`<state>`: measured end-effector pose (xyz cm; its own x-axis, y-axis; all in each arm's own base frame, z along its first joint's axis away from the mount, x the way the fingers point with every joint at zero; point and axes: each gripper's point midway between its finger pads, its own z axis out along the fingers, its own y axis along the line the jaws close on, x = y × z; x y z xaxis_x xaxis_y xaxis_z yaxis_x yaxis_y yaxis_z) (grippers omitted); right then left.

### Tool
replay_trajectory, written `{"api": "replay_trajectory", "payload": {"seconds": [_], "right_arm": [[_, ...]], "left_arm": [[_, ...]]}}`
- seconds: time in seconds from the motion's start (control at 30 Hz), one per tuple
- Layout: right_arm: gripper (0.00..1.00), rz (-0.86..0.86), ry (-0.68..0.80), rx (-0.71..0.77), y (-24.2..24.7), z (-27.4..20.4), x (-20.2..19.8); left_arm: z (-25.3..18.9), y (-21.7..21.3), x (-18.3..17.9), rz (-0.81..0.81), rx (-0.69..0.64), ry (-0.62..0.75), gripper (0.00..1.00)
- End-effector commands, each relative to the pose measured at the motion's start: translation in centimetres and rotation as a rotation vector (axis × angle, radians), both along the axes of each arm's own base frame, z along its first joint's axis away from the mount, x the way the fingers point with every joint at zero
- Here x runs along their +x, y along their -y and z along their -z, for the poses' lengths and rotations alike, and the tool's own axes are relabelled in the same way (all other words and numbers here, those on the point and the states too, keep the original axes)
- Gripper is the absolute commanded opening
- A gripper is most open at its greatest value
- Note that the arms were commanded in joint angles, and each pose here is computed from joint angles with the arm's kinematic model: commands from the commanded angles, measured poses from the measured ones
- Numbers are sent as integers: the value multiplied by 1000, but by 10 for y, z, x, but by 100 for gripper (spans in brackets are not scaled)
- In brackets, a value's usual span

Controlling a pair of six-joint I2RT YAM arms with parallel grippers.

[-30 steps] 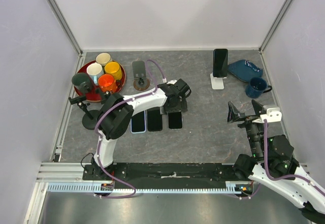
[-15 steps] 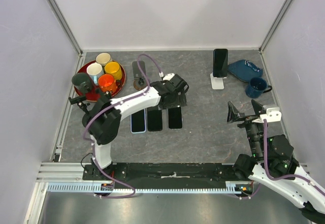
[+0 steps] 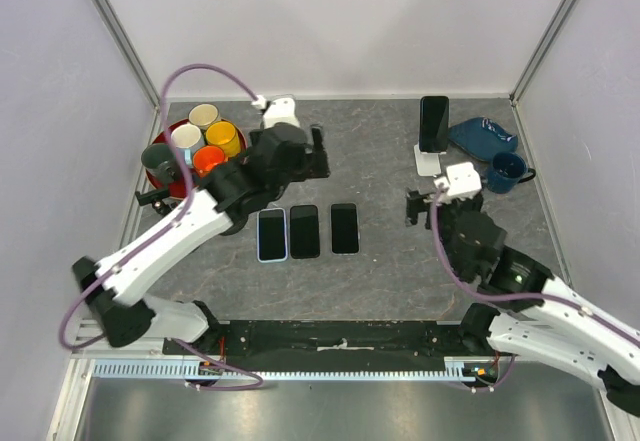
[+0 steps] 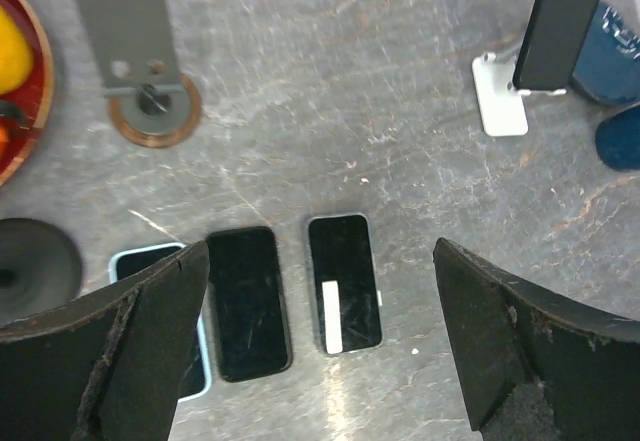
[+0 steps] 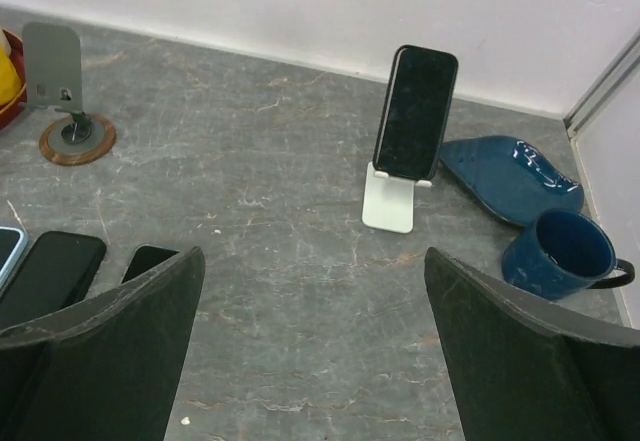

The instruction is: Remove the phone from the phone stand

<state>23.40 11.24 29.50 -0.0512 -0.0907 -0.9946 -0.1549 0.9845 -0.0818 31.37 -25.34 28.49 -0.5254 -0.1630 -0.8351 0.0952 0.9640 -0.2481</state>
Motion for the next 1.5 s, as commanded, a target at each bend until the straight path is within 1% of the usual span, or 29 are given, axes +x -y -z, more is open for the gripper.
{"api": "replay_trajectory", "payload": {"seconds": [0.0, 0.07, 0.17, 0.2, 0.27, 0.3, 0.33, 0.37, 0.4, 0.43, 0.53, 0.63, 0.67, 0.73, 0.77, 0.83, 0.9, 0.93, 0.97, 1.0, 1.07, 1.13, 1.17, 1.2, 1.27, 1.33, 1.37, 1.43, 1.47], "right_arm": [[98, 32, -56, 23, -19, -16, 13], [98, 72, -90, 1, -28, -7, 25], [98, 100, -132, -24, -39, 1, 44], [98, 131, -135, -16, -34, -4, 55], [98, 120, -185, -36, -42, 9, 72], [98, 153, -189, -18, -32, 4, 85], [98, 169, -219, -30, -31, 14, 97], [98, 158, -234, -21, -32, 16, 106], [98, 212, -232, 5, -16, 11, 121], [98, 241, -256, 7, -12, 21, 133], [98, 250, -271, 75, 6, 27, 168], [98, 315, -270, 148, 33, 36, 199], [98, 334, -262, 178, 42, 31, 208], [98, 365, -309, 264, 62, 46, 229], [98, 364, -292, 297, 66, 36, 237], [98, 382, -290, 313, 76, 37, 248], [98, 411, -227, 294, 85, 25, 260], [98, 413, -197, 231, 90, 22, 263], [98, 391, -200, 179, 90, 35, 263], [98, 356, -110, 167, 90, 20, 273], [98, 283, -90, 148, 81, 23, 278], [98, 268, -140, 162, 85, 36, 290], [98, 237, -133, 186, 81, 26, 297], [98, 232, -170, 181, 85, 40, 304], [98, 186, -163, 179, 84, 39, 315], [98, 163, -180, 154, 81, 52, 327], [98, 156, -166, 149, 82, 45, 334], [98, 130, -203, 130, 77, 61, 343], [98, 123, -196, 129, 77, 55, 349]], "left_arm": [[-40, -59, -18, -40, 103, 159, 100], [-49, -86, -36, -59, 91, 207, 100], [-57, -113, -60, -37, 51, 289, 100], [-62, -116, -65, -12, 40, 330, 100], [-49, -121, -75, 25, 35, 352, 100], [-56, -131, -83, 26, 16, 395, 100], [-59, -136, -86, 19, -1, 426, 100], [-47, -139, -88, 22, 18, 426, 100], [-51, -148, -93, 14, 10, 458, 100], [-52, -152, -95, 3, 7, 473, 100], [-46, -160, -100, 3, 5, 499, 100], [-41, -168, -102, -5, 37, 514, 100], [-38, -171, -102, -11, 57, 514, 100], [-36, -178, -103, -36, 67, 520, 100], [-34, -178, -103, -35, 70, 522, 100], [-35, -179, -104, -33, 62, 532, 100], [-33, -180, -102, -30, 56, 541, 100], [-32, -180, -101, -30, 55, 542, 100], [-32, -182, -100, -41, 46, 540, 100], [-32, -181, -99, -37, 37, 540, 100], [-32, -177, -97, -18, 14, 538, 100], [-30, -172, -96, 10, 1, 528, 100], [-29, -175, -94, -4, 2, 525, 100], [-27, -173, -92, 4, 3, 514, 100], [-24, -177, -89, -19, 5, 501, 100], [-22, -178, -87, -25, 8, 496, 100], [-21, -180, -86, -35, 8, 494, 100], [-19, -180, -84, -38, 15, 485, 100], [-18, -181, -82, -44, 18, 481, 100]]}}
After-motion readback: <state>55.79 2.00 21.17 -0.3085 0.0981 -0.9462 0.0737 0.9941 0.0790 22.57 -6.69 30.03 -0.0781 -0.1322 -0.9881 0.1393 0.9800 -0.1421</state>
